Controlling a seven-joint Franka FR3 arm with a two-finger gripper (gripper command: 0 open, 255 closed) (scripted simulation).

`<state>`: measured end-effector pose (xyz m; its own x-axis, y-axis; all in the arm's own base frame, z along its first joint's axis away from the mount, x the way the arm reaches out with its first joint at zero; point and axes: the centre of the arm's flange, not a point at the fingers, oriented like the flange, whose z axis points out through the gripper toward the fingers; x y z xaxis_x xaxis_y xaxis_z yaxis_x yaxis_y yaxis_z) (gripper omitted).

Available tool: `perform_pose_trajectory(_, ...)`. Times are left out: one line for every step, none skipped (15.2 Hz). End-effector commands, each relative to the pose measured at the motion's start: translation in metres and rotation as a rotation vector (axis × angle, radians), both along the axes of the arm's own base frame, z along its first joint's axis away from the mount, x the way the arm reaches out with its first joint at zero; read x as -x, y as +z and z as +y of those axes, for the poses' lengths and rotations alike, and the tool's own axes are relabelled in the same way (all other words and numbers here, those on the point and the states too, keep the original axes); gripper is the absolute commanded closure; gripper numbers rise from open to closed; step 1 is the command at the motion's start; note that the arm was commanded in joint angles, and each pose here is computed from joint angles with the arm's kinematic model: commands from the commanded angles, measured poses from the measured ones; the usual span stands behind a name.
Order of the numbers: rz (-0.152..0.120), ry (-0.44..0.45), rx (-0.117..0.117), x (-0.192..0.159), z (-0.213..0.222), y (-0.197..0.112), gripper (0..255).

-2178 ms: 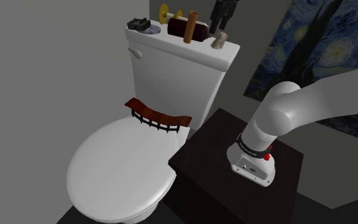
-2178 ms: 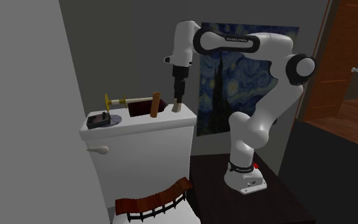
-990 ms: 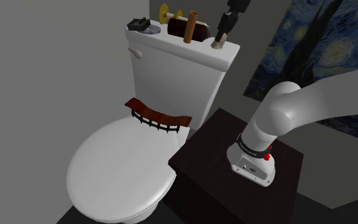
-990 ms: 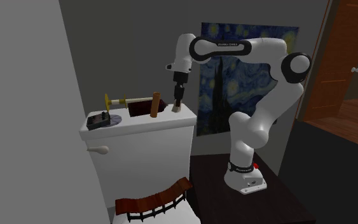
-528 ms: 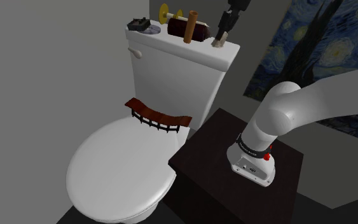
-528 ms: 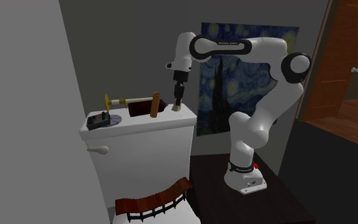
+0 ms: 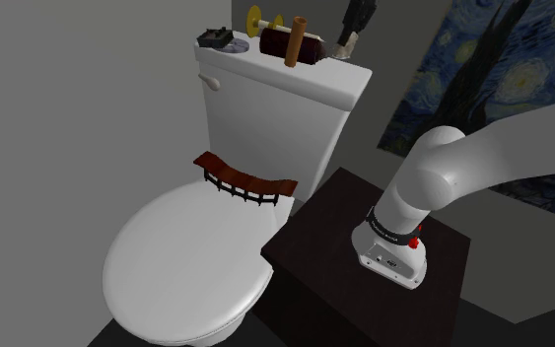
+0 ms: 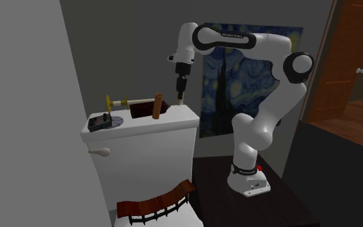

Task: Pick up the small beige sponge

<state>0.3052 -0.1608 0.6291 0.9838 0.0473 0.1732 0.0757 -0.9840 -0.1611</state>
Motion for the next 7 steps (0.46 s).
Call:
perform_pose_trajectory(0.0,0.0,0.0,0.001,0.0,0.01,255)
perform_pose_trajectory(0.0,0.0,0.0,0.001,0.0,0.015,255)
perform_pose_trajectory(0.0,0.0,0.0,0.001,0.0,0.021,255)
perform_pose_trajectory(0.0,0.0,0.0,0.001,0.0,0.026,255)
perform_pose_trajectory(0.0,0.0,0.0,0.001,0.0,0.031,255)
perform_pose_trajectory(0.0,0.0,0.0,0.001,0.0,0.032,255)
perform_pose_trajectory(0.0,0.0,0.0,0.001,0.0,0.032,255)
